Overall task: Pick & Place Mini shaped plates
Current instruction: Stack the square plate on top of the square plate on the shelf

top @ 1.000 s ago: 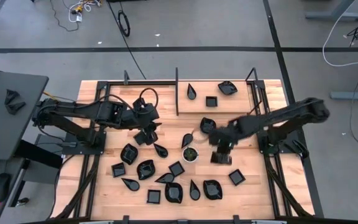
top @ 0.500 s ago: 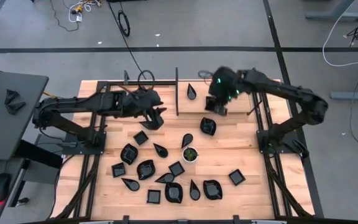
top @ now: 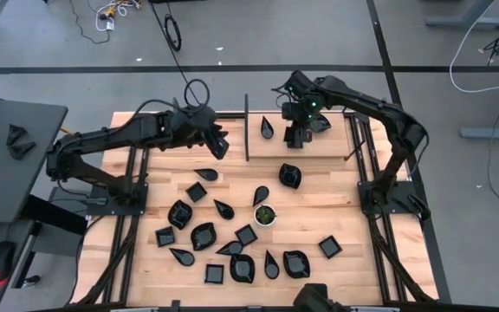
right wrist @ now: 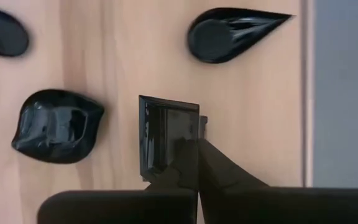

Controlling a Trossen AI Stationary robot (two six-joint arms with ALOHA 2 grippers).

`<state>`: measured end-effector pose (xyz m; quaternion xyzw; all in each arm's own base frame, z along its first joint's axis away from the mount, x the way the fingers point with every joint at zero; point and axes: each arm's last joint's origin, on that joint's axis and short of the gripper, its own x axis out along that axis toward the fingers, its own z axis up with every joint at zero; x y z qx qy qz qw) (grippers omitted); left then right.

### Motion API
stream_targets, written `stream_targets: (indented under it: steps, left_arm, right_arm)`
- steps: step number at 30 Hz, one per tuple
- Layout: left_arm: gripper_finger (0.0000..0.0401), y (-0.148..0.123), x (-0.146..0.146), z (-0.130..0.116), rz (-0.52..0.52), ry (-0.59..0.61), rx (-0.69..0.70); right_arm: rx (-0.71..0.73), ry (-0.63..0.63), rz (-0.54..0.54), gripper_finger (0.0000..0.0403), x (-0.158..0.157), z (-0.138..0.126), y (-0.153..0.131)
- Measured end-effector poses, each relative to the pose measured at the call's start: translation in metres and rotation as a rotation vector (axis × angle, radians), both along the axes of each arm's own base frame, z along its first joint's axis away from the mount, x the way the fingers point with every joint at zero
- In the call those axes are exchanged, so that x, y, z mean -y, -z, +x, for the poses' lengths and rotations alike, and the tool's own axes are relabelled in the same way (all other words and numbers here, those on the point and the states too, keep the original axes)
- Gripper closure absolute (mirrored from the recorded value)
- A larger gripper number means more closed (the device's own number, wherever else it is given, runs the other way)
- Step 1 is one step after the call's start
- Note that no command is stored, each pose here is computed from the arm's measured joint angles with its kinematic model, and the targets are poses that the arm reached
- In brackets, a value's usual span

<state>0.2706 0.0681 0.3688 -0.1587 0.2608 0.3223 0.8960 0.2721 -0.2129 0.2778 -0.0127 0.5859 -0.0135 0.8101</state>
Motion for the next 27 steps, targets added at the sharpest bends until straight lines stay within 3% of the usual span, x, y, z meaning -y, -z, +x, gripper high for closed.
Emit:
stream_targets:
  steps: [9, 27]
  left_arm:
    - [0.0266, 0.000, -0.017, -0.005, 0.029, -0.031, -0.024]
    - [0.0266, -0.001, -0.036, -0.011, 0.046, -0.089, -0.021]
  right_arm:
    - [-0.063, -0.029, 0.044, 0.0403, 0.012, 0.005, 0.025]
    - [-0.090, -0.035, 0.061, 0.0403, 0.015, -0.002, 0.035]
